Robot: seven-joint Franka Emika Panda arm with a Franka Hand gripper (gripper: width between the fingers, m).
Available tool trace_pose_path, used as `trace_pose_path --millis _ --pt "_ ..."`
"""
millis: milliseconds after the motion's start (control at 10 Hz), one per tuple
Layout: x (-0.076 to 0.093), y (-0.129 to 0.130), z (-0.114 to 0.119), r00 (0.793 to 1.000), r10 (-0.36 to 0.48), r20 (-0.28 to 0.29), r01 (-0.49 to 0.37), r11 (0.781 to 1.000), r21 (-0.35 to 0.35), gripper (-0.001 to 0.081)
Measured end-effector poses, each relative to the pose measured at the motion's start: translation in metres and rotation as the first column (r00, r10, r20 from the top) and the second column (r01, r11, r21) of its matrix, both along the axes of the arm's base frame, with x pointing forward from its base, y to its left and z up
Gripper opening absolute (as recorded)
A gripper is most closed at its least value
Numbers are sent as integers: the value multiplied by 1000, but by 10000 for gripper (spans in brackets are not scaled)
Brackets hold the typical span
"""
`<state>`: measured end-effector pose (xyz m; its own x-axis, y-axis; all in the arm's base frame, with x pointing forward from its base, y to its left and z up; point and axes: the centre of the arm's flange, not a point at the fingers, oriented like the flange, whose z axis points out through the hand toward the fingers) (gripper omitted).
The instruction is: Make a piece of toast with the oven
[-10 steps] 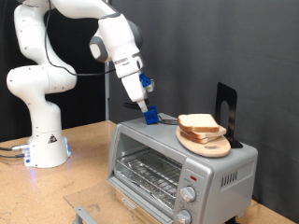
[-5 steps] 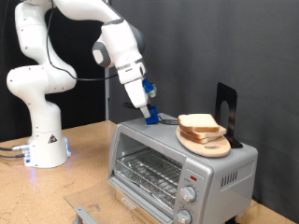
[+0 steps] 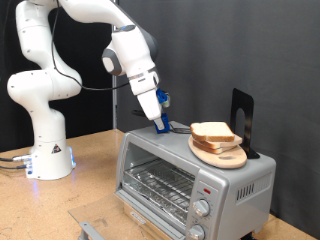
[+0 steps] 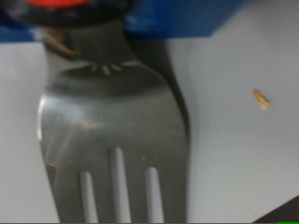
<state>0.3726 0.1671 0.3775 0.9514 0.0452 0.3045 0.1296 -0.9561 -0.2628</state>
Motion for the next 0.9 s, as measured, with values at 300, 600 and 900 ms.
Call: trace_pose_path --millis 300,600,900 --pt "-2 4 -1 1000 1 -5 -1 1000 12 804" --pt "-3 7 -2 1000 -3 -9 3 1000 15 690" --pt "-3 9 -5 1000 -17 -21 17 1000 11 478"
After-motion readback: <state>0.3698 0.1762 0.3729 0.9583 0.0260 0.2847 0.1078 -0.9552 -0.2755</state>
